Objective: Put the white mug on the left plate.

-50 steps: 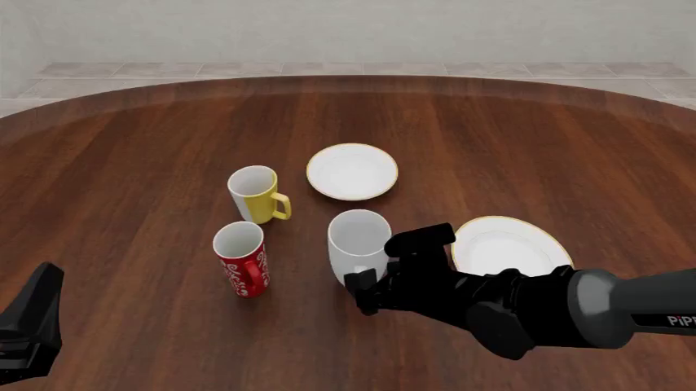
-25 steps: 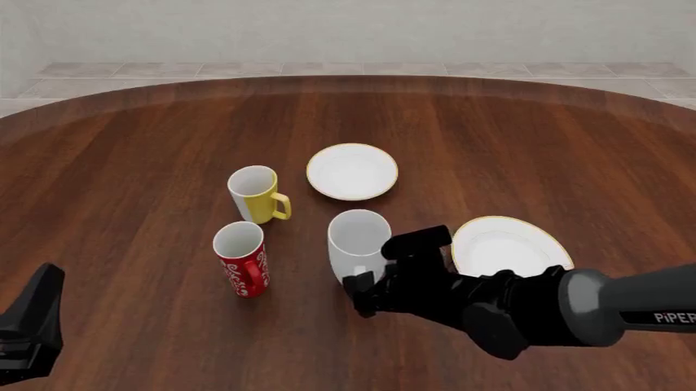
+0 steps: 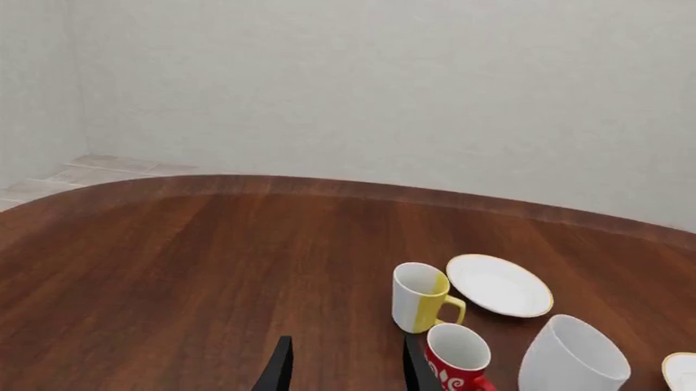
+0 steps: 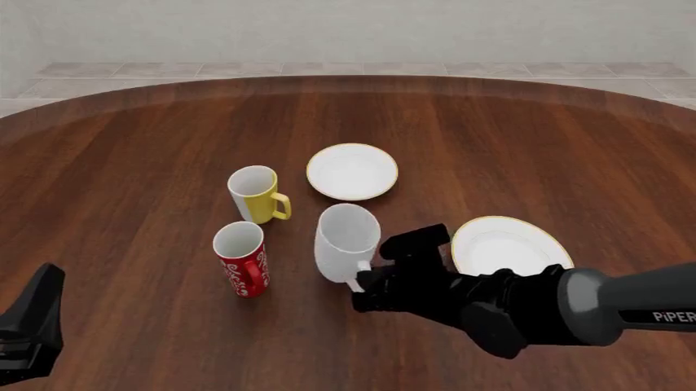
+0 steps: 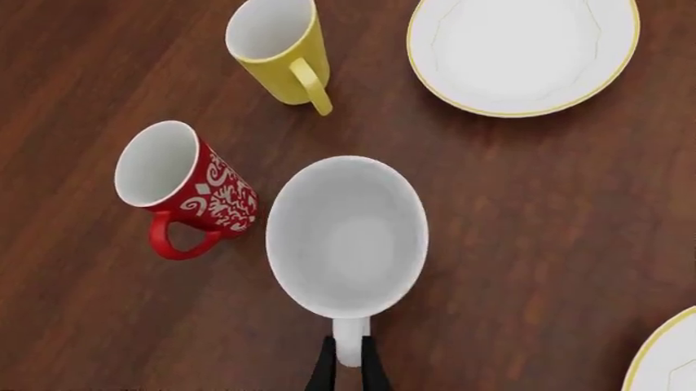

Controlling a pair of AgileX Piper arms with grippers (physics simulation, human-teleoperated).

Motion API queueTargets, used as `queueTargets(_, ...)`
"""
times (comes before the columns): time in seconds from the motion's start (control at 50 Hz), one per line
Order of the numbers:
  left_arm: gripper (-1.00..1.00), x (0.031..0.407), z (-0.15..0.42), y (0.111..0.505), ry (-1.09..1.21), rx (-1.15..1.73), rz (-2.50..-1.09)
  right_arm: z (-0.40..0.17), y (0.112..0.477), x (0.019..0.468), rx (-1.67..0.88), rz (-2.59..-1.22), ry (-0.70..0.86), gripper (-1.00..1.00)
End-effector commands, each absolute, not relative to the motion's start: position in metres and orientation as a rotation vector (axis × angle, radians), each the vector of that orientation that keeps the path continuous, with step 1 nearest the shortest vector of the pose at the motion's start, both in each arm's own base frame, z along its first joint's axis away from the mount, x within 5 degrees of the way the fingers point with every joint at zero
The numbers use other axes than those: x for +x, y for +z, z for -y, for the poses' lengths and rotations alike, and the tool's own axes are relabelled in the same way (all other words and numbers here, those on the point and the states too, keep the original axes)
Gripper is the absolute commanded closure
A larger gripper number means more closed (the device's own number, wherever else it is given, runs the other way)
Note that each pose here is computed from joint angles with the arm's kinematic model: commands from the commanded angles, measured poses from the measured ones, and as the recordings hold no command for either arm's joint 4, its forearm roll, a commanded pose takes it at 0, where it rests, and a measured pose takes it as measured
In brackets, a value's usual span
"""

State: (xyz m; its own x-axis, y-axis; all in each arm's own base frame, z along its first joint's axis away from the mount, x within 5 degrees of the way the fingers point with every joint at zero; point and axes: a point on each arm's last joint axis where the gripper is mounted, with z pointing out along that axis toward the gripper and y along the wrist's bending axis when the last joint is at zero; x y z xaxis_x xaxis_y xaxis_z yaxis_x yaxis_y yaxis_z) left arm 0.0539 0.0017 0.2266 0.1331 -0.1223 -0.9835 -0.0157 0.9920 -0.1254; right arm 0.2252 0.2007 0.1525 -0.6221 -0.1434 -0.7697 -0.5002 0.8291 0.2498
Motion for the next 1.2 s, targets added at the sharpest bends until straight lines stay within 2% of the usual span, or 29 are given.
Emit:
queueTargets(0.02,-1.0,0.054,-0.002,0.227,-0.076,-0.115,-1.435,-0.201,0.152,0.224,-0.455,-2.221,0.578,1.0)
queueTargets(0.4,-1.0,0.054,-0.002,0.228,-0.076,-0.121,-1.432,-0.19,0.167,0.222,-0.436,-2.164,0.584,1.0)
queueTargets(0.64,-1.0,0.054,-0.002,0.228,-0.075,-0.124,-1.431,-0.181,0.175,0.228,-0.481,-2.147,0.515,1.0)
queueTargets(0.92,-1.0,0.053,-0.002,0.228,-0.075,-0.125,-1.428,-0.182,0.208,0.225,-0.578,-2.048,0.485,1.0)
queueTargets(1.1,-1.0,0.053,-0.002,0.229,-0.075,-0.128,-1.427,-0.18,0.219,0.227,-0.592,-2.03,0.466,1.0)
queueTargets(1.2,-1.0,0.053,-0.003,0.229,-0.074,-0.131,-1.426,-0.178,0.23,0.229,-0.678,-1.982,0.403,1.0)
